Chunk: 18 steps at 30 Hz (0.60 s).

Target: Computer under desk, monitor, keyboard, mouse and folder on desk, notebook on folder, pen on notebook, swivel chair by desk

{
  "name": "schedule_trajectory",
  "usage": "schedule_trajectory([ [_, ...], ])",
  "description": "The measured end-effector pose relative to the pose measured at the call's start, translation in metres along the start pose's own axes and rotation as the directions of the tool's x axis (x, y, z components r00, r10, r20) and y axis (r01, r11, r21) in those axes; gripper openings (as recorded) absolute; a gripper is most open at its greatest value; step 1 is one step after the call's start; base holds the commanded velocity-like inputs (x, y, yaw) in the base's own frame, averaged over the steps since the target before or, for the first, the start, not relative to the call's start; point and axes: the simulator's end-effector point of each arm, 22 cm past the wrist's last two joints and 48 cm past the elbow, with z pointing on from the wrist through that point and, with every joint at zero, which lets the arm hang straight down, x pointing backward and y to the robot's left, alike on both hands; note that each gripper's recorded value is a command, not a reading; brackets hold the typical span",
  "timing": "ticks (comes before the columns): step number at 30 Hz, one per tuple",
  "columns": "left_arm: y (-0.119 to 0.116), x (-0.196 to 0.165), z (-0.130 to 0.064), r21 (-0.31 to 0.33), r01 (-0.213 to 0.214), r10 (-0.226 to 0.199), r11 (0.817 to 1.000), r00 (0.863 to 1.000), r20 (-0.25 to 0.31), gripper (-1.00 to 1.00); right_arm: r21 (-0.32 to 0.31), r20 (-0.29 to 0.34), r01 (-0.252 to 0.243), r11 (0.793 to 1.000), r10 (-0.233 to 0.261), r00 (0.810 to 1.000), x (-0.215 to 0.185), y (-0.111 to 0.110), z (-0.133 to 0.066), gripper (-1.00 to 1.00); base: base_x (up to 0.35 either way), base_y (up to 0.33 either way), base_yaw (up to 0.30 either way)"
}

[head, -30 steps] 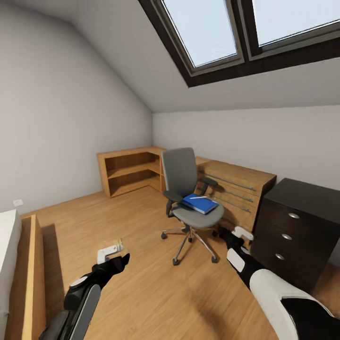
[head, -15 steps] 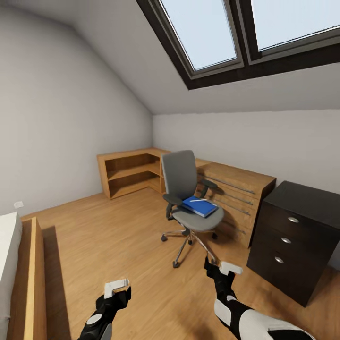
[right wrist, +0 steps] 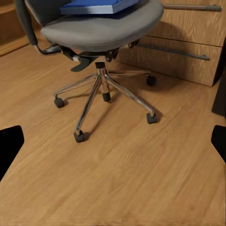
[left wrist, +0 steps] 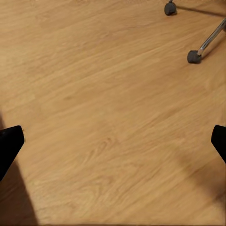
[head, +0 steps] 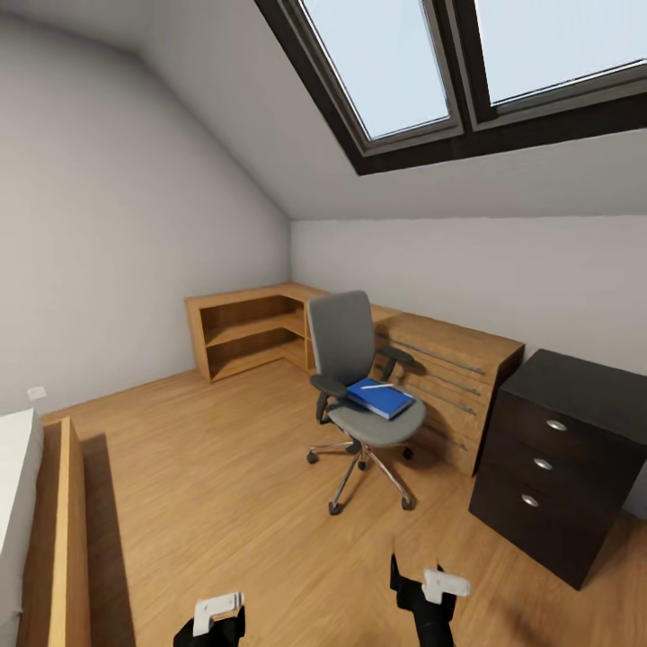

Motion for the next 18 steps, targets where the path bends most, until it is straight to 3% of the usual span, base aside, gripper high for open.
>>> schedule_trajectory([
  [9,0.02,0.029,-0.019,-0.039,-0.007,0.008,0.999,1.0,0.017,1.0,-0.042,-0.002,0.055,0.998,-0.055,0.998,0.021,0.0,-0.044,1.0,0.0,0.0,0.0],
  [18,0.019,0.039,-0.037,-0.043,-0.009,0.009,0.999,1.0,0.01,1.0,-0.053,0.0,0.064,0.997,-0.064,0.998,0.014,0.001,-0.06,1.0,0.0,0.0,0.0],
])
